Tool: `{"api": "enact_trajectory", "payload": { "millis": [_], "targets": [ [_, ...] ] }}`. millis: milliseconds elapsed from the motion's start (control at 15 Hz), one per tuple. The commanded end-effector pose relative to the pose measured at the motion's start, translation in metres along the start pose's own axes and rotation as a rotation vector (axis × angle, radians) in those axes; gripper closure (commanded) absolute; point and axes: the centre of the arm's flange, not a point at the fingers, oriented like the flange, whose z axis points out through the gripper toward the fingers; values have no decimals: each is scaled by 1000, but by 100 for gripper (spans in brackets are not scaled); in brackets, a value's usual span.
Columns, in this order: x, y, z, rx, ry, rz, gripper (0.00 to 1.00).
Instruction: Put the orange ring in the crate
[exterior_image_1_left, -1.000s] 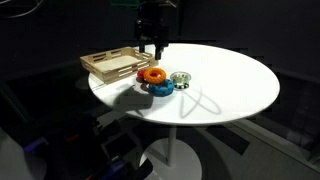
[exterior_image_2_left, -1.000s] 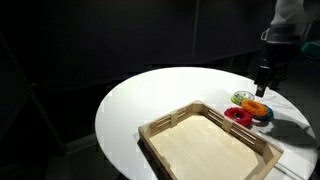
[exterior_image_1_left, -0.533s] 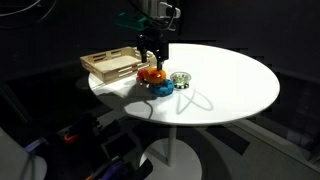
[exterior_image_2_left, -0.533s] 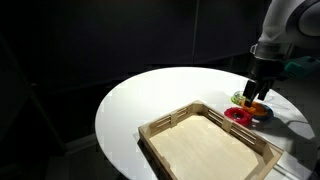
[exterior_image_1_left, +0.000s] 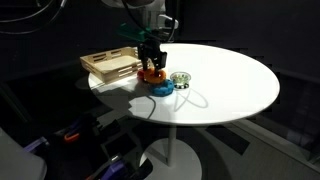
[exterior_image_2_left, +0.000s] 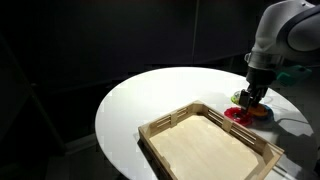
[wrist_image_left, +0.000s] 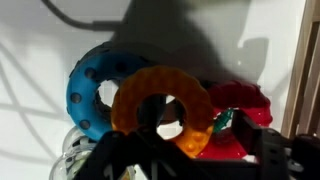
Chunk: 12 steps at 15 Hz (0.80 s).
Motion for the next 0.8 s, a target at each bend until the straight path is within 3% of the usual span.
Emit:
{"api": "enact_trajectory", "payload": {
  "millis": [0, 333, 733],
  "targets": [
    [8, -6, -5, 23, 10, 20, 55],
    [7, -12, -24, 101, 4, 47, 95],
    [5, -35, -53, 251, 3, 68, 94]
  ]
}}
